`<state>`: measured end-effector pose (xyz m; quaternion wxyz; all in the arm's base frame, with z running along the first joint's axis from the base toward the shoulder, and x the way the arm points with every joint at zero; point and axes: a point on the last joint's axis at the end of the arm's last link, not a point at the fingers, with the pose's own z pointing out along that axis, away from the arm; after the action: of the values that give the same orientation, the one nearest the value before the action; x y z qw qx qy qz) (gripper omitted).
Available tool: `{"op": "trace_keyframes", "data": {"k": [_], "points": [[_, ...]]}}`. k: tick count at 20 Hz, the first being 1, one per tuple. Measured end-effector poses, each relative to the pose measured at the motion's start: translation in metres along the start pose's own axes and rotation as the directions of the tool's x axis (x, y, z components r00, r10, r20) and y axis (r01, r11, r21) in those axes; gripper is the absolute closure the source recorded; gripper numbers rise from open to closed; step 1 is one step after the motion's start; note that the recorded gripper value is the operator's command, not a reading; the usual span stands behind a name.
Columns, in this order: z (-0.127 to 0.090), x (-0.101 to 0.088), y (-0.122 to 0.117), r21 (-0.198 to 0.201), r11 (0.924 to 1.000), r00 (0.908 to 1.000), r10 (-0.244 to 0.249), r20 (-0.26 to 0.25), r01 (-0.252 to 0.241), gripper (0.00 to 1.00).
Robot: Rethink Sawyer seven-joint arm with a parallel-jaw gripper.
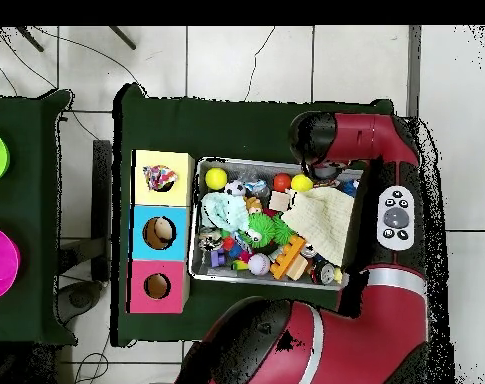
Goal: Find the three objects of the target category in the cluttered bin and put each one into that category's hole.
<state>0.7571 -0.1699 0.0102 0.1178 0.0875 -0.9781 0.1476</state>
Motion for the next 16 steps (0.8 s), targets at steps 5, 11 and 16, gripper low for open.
{"op": "trace_keyframes", "data": {"k": [5,11,16], "points": [[0.002,0.012,-0.007,0.012,0.9999,0.9993,0.004,-0.037,-0.004,0.0],[0.011,0.028,-0.009,0.014,0.9999,0.9968,0.0,-0.08,0.001,0.0],[0.019,0.036,-0.006,0.003,1.0,0.995,-0.005,-0.1,0.005,0.0]]}}
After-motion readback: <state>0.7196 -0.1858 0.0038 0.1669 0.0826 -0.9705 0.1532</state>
